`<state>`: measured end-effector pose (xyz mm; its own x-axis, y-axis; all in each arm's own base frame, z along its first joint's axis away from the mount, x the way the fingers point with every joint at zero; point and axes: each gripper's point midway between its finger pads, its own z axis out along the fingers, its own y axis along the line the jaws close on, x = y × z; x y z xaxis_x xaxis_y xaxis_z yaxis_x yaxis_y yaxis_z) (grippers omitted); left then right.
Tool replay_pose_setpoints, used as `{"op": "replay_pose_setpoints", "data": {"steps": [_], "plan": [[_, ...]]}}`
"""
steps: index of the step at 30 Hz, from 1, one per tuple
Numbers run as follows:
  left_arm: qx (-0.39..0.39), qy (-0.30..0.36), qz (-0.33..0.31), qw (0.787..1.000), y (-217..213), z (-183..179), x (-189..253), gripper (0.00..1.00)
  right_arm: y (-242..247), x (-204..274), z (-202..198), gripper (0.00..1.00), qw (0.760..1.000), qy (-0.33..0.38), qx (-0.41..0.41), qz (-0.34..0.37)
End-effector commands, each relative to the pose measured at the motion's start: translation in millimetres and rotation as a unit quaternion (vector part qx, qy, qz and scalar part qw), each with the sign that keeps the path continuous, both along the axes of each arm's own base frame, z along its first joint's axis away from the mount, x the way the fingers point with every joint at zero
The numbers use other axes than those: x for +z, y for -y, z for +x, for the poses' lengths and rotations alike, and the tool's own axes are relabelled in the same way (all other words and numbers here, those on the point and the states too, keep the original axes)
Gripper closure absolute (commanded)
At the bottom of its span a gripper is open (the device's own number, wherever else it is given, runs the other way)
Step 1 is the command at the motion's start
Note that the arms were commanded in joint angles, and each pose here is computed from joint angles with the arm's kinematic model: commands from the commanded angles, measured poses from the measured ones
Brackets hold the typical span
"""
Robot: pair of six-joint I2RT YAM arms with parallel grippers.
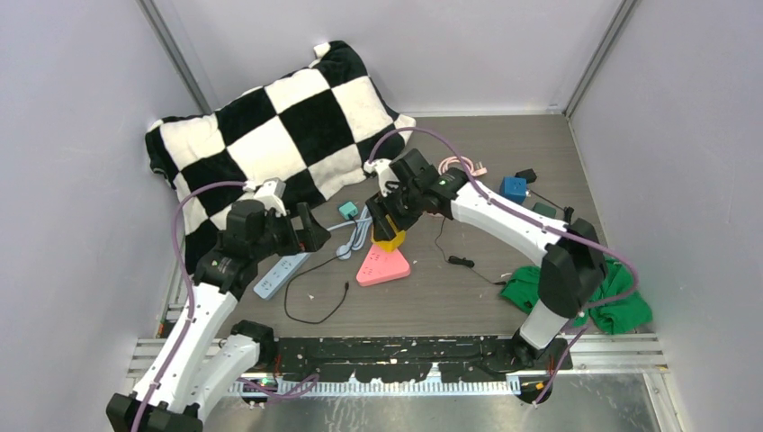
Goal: Insert the plug
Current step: Insert the plug into the socket.
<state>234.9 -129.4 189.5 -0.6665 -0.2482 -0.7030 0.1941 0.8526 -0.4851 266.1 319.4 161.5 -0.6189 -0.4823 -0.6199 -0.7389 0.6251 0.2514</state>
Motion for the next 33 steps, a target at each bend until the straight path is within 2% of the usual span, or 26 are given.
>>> {"op": "replay_pose_setpoints", "data": {"steps": [1,5,12,33], "plan": [[0.043,0.049,0.033,0.997,-22.9,1.7,13.2,0.00,-5.8,-1.0,2.6,0.74,0.999,-0.009,0.046,-0.011],[0.066,0.070,0.046,0.994,-34.0,-0.2,22.8,0.00,-10.1,-17.0,8.1,0.75,0.997,-0.034,0.059,-0.035],[0.075,0.078,0.055,0.993,-39.5,-1.6,26.2,0.00,-17.5,-28.3,21.6,0.76,0.996,-0.037,0.066,-0.056],[0.091,0.082,0.062,0.990,-46.0,-1.3,29.0,0.00,-28.9,-53.2,31.3,0.77,0.991,-0.015,0.123,-0.057]]}}
